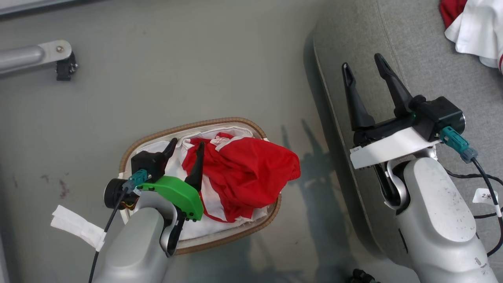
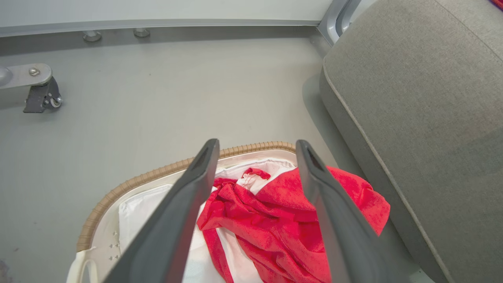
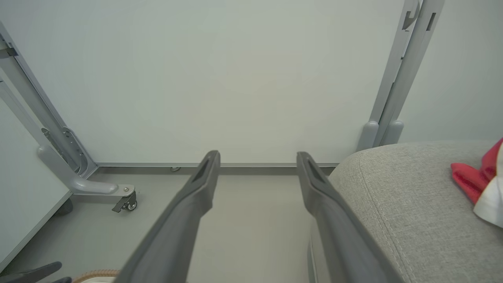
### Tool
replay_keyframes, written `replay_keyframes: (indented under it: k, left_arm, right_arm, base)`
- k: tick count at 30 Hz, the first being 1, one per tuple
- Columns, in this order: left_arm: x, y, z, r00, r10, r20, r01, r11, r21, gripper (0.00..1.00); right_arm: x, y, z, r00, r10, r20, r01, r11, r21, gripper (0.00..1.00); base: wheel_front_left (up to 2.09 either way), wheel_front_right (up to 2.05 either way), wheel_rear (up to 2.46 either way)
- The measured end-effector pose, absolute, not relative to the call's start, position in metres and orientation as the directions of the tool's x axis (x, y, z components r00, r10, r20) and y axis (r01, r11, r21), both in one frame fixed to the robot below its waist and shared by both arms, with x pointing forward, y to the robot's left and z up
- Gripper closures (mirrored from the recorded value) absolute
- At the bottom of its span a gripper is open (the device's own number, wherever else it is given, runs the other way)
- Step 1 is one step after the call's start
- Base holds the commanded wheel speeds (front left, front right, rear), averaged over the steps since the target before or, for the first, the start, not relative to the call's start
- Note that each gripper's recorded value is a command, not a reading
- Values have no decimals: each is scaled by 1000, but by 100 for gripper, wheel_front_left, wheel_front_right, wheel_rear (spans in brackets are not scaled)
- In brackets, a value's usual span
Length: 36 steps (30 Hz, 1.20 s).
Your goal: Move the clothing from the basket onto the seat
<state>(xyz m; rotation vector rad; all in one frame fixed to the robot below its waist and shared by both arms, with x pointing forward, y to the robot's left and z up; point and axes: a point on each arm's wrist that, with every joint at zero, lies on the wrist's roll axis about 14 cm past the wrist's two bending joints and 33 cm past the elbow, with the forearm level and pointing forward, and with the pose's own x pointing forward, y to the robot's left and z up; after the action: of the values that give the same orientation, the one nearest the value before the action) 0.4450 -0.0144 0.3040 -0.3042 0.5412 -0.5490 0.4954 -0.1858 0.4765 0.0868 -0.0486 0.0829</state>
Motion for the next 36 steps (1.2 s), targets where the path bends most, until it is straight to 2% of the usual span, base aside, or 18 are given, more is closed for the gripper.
replay_keyframes:
  k: [3, 16, 23, 27, 31, 36]
  left_arm:
    - [431, -23, 273, 648, -590, -481, 396, 801, -448, 0]
    - [391, -63, 202, 383, -690, -614, 402, 723, -562, 0]
    - [376, -74, 179, 288, -708, -645, 376, 703, -604, 0]
    - [367, -72, 162, 217, -697, -683, 404, 702, -587, 0]
    - [369, -74, 151, 194, -687, -700, 404, 706, -581, 0]
    - [354, -80, 142, 116, -688, -716, 400, 693, -600, 0]
  right_arm:
    - [498, -190, 463, 997, 72, 25, -74, 992, 97, 0]
    - [495, -217, 417, 996, 10, -86, -4, 998, 65, 0]
    - [495, -226, 402, 993, -10, -120, 15, 999, 46, 0]
    - [497, -229, 396, 991, -15, -131, 20, 999, 36, 0]
    - [497, -230, 386, 989, -15, -150, 19, 999, 28, 0]
    - [499, -231, 380, 987, -16, -160, 18, 1000, 14, 0]
  base:
    - [0, 0, 0]
    - [0, 0, 0]
    - [0, 0, 0]
    - [0, 0, 0]
    - [0, 0, 0]
    - [0, 0, 0]
